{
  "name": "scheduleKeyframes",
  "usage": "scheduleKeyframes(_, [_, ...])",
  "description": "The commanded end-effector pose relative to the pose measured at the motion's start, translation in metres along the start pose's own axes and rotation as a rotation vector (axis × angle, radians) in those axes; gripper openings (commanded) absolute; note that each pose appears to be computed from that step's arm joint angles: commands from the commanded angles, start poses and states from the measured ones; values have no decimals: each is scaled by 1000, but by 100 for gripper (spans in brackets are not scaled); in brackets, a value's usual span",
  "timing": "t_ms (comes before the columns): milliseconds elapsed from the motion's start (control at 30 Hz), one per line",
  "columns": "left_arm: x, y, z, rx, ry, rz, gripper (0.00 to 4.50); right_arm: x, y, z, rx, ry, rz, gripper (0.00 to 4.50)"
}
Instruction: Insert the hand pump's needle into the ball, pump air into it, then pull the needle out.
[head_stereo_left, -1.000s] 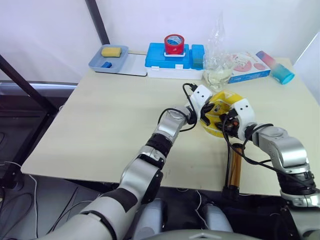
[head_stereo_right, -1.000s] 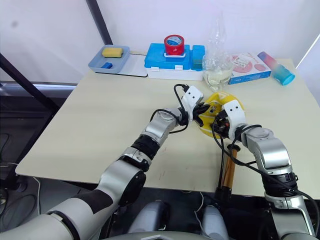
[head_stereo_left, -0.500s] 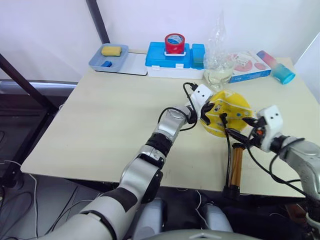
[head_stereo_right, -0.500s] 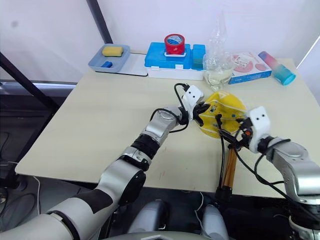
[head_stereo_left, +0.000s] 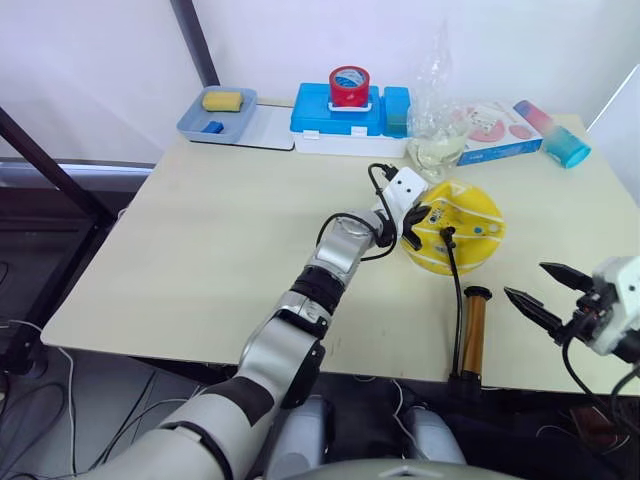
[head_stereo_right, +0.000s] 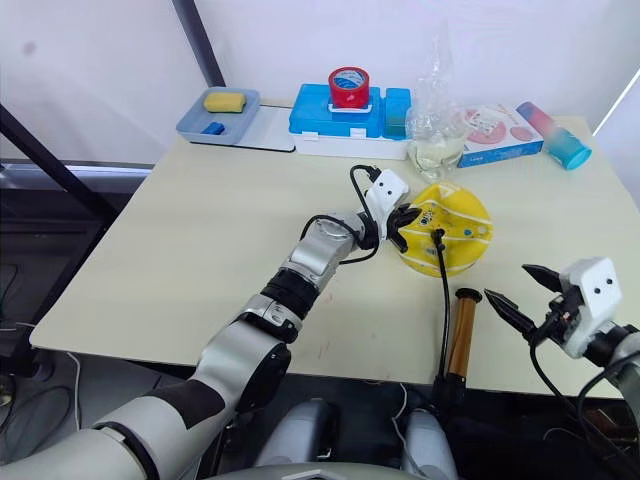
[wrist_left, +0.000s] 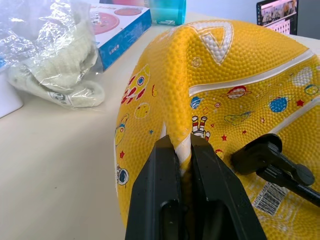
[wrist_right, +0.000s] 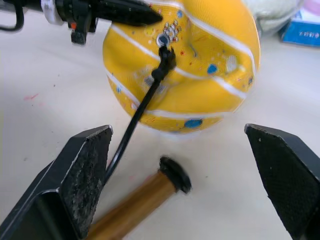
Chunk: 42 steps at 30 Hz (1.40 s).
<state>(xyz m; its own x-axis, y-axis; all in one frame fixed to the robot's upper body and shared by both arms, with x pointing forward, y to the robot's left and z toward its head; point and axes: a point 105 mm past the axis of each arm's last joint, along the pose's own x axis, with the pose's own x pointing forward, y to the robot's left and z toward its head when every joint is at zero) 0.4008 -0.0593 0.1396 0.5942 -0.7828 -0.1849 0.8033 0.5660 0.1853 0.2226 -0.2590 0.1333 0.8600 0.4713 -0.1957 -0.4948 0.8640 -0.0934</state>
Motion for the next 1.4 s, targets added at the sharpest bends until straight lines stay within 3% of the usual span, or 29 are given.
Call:
scheduleKeyframes(33, [0, -4, 4, 13, -6, -9, 0, -23, -5, 11, -55, -108, -26, 446])
scheduleKeyframes(433, [-2, -8, 13, 9, -24, -35, 0, -76, -14, -12, 12, -106, 120, 446])
scheduleKeyframes(533, [-4, -9, 18, -13, -47, -58, 107, -79, -14, -14, 8, -102, 128, 450])
scheduleKeyframes(567, [-5, -9, 20, -13, -54, -61, 107, -79, -14, -14, 3, -106, 125, 450])
scheduleKeyframes(600, [-6, -8, 22, -12, -60, -62, 184, -79, -15, -14, 0, -109, 124, 450])
scheduleKeyframes(733, [-11, -8, 34, -19, -107, -83, 278, -77, -13, -14, -27, -130, 121, 450])
scheduleKeyframes(767, [-13, -7, 39, -18, -124, -85, 344, -77, -14, -14, -37, -141, 117, 450])
scheduleKeyframes(833, [-17, -5, 49, -17, -164, -89, 370, -77, -14, -13, -44, -161, 112, 450])
scheduleKeyframes(900, [-21, -4, 59, -6, -197, -96, 445, -78, -13, -13, -52, -173, 114, 450])
scheduleKeyframes(1133, [-46, -10, 83, 21, -273, -199, 445, -80, -9, -15, -74, -193, 143, 450])
scheduleKeyframes(1233, [-56, -11, 79, 24, -252, -235, 445, -80, -8, -15, -77, -195, 153, 450])
scheduleKeyframes(1400, [-87, -20, 50, 29, -137, -383, 445, -84, -2, -16, -72, -188, 183, 450])
